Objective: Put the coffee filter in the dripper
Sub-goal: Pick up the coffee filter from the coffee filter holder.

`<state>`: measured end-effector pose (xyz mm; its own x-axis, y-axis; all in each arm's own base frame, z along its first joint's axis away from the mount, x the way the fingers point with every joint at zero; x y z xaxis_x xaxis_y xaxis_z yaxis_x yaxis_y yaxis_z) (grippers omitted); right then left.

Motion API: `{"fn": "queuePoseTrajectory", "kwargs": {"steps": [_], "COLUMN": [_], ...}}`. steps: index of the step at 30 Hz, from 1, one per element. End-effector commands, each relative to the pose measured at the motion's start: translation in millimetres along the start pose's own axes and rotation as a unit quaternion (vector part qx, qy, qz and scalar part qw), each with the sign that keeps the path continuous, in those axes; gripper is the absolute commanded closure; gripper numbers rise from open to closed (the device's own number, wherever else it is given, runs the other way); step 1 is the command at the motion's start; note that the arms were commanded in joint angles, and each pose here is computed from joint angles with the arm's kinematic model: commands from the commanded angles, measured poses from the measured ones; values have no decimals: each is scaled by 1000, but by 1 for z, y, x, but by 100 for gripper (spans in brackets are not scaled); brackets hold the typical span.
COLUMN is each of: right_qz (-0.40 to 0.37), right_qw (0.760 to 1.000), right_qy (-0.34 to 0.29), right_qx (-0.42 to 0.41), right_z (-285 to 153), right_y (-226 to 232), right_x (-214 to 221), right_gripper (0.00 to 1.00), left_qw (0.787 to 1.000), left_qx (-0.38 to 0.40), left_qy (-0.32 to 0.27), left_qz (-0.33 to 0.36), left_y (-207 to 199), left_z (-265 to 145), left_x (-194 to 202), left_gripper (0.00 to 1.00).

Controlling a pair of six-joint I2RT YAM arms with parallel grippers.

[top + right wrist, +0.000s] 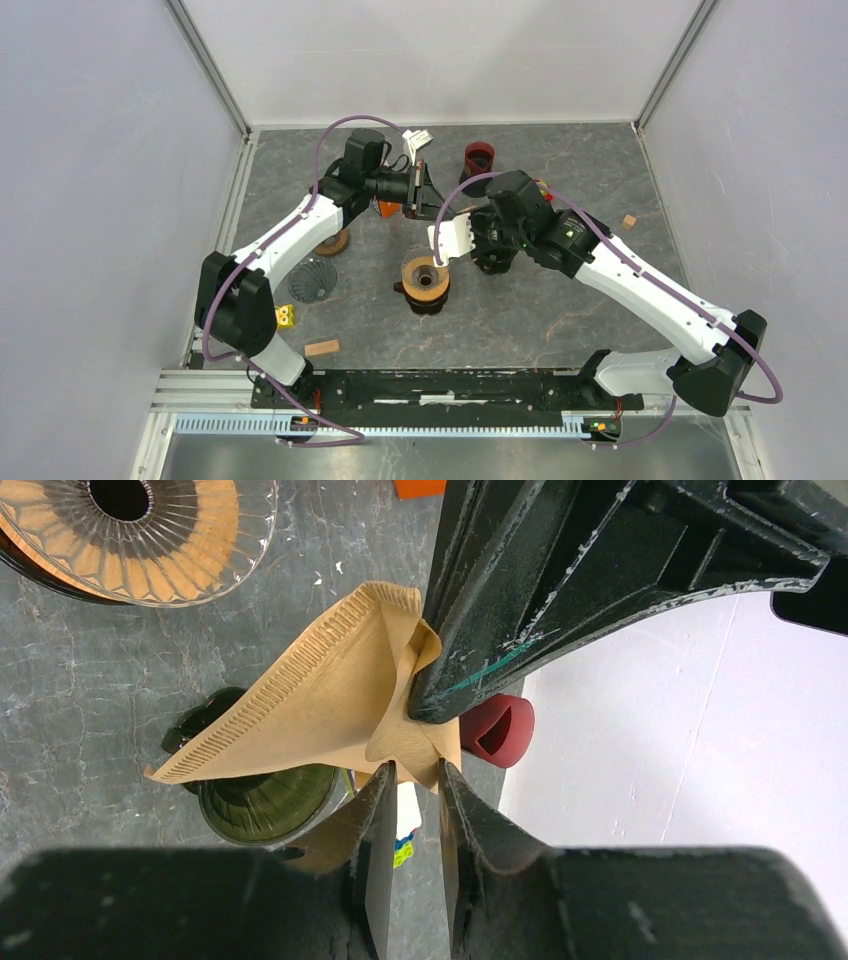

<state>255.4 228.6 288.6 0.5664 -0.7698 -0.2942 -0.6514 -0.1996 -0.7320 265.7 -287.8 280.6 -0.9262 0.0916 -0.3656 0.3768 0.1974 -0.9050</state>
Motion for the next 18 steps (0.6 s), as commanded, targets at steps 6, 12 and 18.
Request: {"fn": "queuePoseTrajectory", "kwargs": {"steps": [6, 12, 18], "right_qz": [0, -4, -9], "right_qw": [999, 1000, 1000], "right_qy": [-7, -5, -1], "right_qx": [31, 30, 26], "right_z": [-2, 1, 2], "right_y": [-12, -11, -10], "right_x": [-6, -8, -7], "right_gripper": [73, 84, 95], "left_qw": [1000, 1000, 1000], "left_qx": [24, 24, 25], "left_qy": [4, 4, 5], "left_qz": [7, 6, 7], "left_y": [-15, -15, -15], "left_z": [-5, -5, -6], "left_x": [3, 5, 5], "left_gripper": [98, 98, 98]}}
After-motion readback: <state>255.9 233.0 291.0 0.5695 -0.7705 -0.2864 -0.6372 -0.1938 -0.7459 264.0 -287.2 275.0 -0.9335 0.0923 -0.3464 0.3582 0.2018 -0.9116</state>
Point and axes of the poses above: each gripper's point midway between its finger pads, its own z axis out along the fingers, its own y axis along the line the jaws close on, x = y × z, the point moved 4 cm from there along -z, back along the fingers, and after that the axes turned 4 degrees about -z, right-handed, at the moved point
